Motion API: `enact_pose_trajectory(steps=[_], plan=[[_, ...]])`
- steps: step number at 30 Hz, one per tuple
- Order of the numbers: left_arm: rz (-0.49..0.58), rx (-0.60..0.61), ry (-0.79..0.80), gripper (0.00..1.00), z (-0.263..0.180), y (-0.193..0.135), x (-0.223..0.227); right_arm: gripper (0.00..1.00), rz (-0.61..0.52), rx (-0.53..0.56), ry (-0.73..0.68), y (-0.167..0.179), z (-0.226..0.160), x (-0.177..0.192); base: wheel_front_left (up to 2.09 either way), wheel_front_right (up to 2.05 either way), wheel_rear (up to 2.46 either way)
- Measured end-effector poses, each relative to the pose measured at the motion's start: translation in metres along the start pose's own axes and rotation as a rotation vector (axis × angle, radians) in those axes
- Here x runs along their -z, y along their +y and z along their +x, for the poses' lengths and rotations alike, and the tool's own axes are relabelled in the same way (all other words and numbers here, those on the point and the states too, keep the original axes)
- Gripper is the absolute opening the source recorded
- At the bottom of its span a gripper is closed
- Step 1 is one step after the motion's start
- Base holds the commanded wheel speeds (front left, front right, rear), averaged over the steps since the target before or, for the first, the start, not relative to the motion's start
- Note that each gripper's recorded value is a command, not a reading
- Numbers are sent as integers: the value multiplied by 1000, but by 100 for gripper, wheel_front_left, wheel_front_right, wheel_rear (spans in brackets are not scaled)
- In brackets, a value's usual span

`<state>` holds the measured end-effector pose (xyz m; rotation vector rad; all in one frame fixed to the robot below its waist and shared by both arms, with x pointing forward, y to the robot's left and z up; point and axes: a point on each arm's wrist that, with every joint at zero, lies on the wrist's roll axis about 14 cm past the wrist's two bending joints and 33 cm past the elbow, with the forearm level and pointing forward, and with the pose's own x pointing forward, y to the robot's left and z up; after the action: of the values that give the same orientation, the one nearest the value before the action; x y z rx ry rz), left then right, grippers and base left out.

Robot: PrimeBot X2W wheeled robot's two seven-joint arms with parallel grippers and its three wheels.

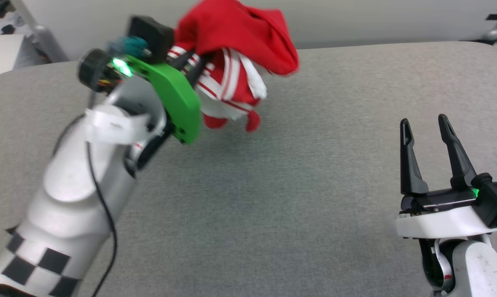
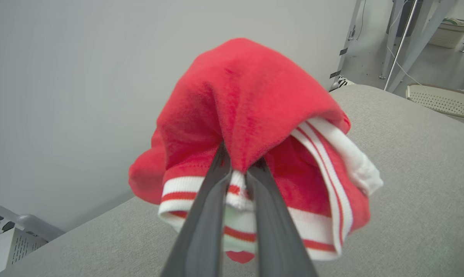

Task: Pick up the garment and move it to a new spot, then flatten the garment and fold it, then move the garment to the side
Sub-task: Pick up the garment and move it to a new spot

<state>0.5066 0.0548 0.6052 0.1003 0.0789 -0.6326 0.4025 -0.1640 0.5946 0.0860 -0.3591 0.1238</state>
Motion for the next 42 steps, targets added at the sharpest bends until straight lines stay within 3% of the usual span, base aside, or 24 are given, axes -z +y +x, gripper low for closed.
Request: enact_pose_trajectory(steps=[4, 11, 12, 13, 14, 20, 28, 32, 36, 42], plan=[[14, 107, 53, 0, 21, -48, 33, 100, -22, 48, -1, -16, -9, -5, 0, 0, 0], [-53, 305, 221, 0, 33, -147, 118, 100, -55, 129, 14, -43, -26, -9, 0, 0, 0], [-61, 327, 247, 5, 33, -158, 128, 100, -59, 137, 19, -45, -28, -8, 0, 0, 0], [-69, 348, 272, 65, 32, -169, 139, 100, -62, 144, 25, -48, -29, -7, 0, 0, 0], [-75, 366, 300, 100, 30, -179, 149, 100, -64, 148, 31, -49, -29, -5, 0, 0, 0], [-121, 407, 349, 100, 22, -206, 171, 100, -59, 147, 59, -49, -29, 5, 0, 0, 0], [-193, 316, 245, 100, 19, -185, 148, 100, -40, 106, 75, -34, -28, 13, 0, 0, 0], [-212, 238, 152, 100, 15, -157, 121, 100, -36, 73, 77, -23, -27, 14, 0, 0, 0], [-188, 94, 12, 100, 5, -104, 84, 100, -27, 40, 74, -11, -27, 13, 0, 0, 0], [-195, -147, -186, 100, -45, -33, 51, 100, -13, 7, 60, 2, -31, 7, 0, 0, 0]])
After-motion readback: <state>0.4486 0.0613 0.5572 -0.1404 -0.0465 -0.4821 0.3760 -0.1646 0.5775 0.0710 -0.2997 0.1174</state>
